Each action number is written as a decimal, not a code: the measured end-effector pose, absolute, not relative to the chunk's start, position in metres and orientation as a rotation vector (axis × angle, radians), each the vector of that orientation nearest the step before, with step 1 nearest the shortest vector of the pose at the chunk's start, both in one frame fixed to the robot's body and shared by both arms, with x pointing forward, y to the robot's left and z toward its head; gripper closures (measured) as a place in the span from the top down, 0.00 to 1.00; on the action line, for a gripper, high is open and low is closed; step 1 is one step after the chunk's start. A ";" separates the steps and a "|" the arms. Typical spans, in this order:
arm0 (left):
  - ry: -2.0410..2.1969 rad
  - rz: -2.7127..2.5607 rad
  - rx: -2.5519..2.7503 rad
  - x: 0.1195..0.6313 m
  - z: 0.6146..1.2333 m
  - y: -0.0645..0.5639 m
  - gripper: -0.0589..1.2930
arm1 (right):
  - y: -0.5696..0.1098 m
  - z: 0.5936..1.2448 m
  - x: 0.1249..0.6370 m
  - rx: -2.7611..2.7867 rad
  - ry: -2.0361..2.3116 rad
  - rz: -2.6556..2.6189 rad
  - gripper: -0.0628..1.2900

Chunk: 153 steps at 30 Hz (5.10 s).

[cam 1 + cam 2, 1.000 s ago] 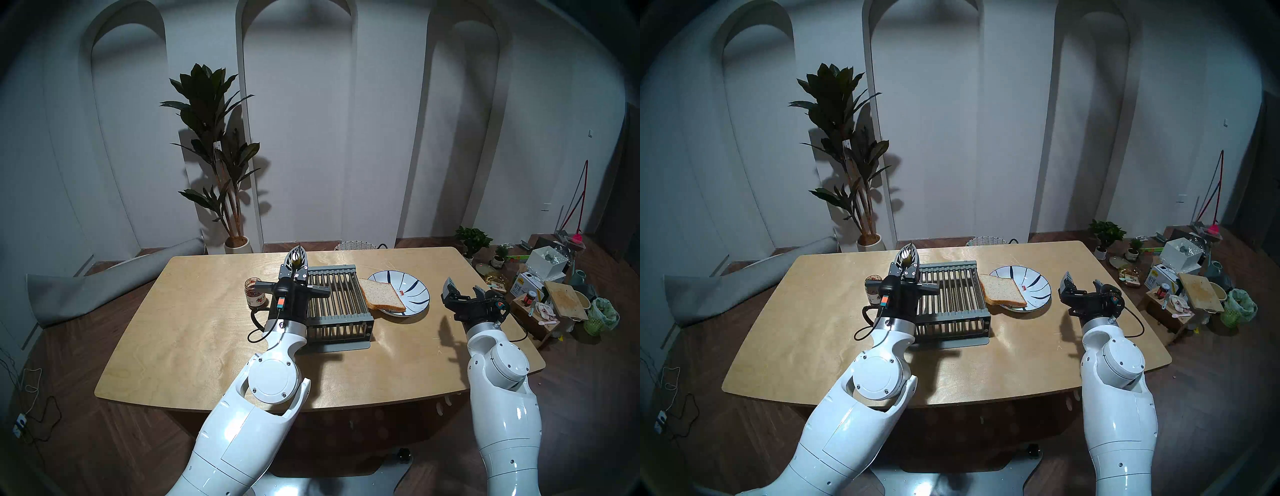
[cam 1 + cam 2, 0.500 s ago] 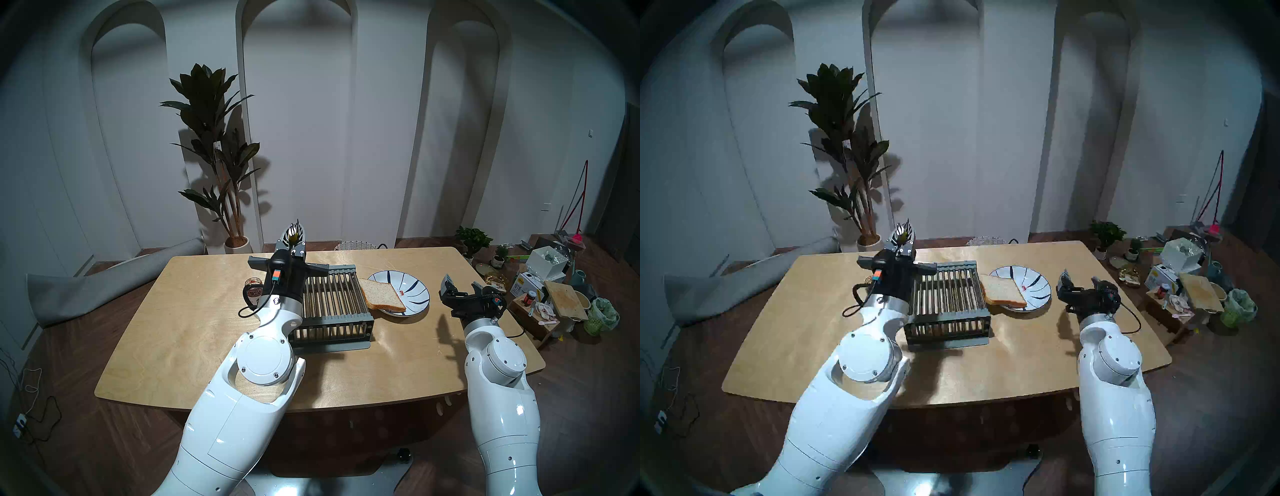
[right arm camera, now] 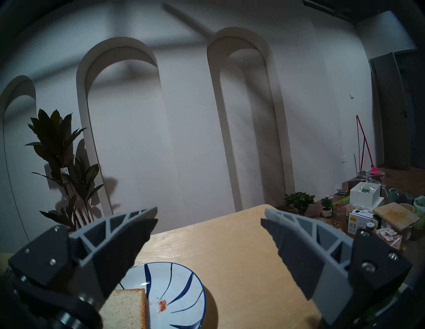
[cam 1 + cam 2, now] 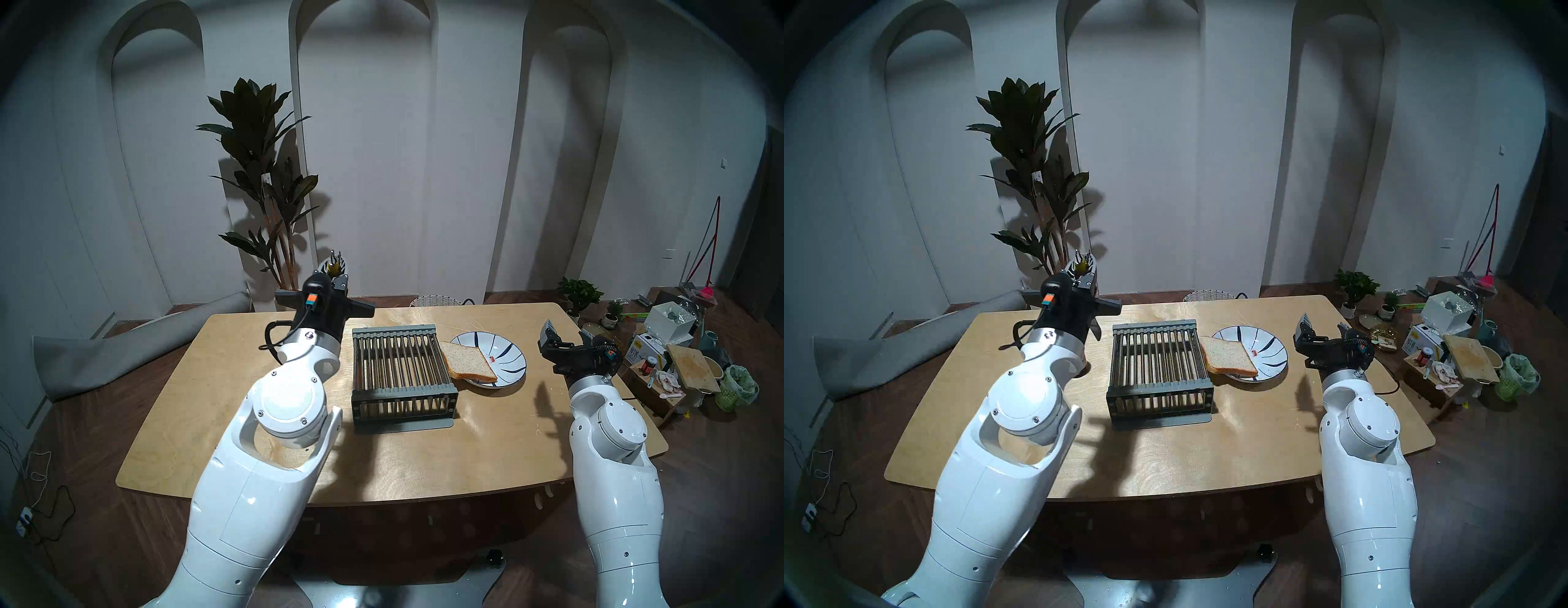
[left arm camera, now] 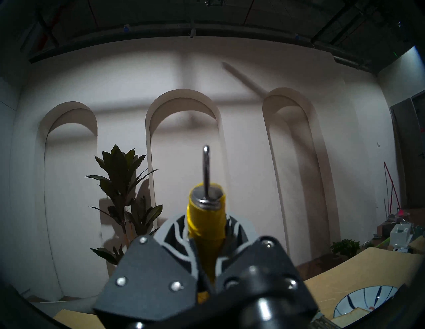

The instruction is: Spread jam over the slice of bread with the knife

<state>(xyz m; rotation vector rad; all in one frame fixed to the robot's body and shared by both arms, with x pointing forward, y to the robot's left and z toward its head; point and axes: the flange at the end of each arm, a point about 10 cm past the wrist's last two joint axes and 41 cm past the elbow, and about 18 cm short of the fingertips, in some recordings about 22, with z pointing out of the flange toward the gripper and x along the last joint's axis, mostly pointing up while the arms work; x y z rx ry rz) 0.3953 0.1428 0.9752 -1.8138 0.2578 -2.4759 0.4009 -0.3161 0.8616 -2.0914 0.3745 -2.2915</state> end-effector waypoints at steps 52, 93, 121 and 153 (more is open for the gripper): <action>0.384 -2.311 -2.074 0.464 0.970 0.212 0.08 | -0.288 0.887 0.410 -2.082 0.411 -2.358 0.95; 0.472 -2.190 -2.188 0.476 0.928 0.199 0.08 | -0.287 0.885 0.407 -2.096 0.406 -2.364 0.95; 0.634 -2.025 -2.341 0.491 0.926 0.190 0.08 | -0.300 0.893 0.400 -2.052 0.467 -2.372 0.95; 0.683 -1.991 -2.371 0.500 0.911 0.196 0.08 | -0.304 0.898 0.389 -2.028 0.503 -2.378 0.95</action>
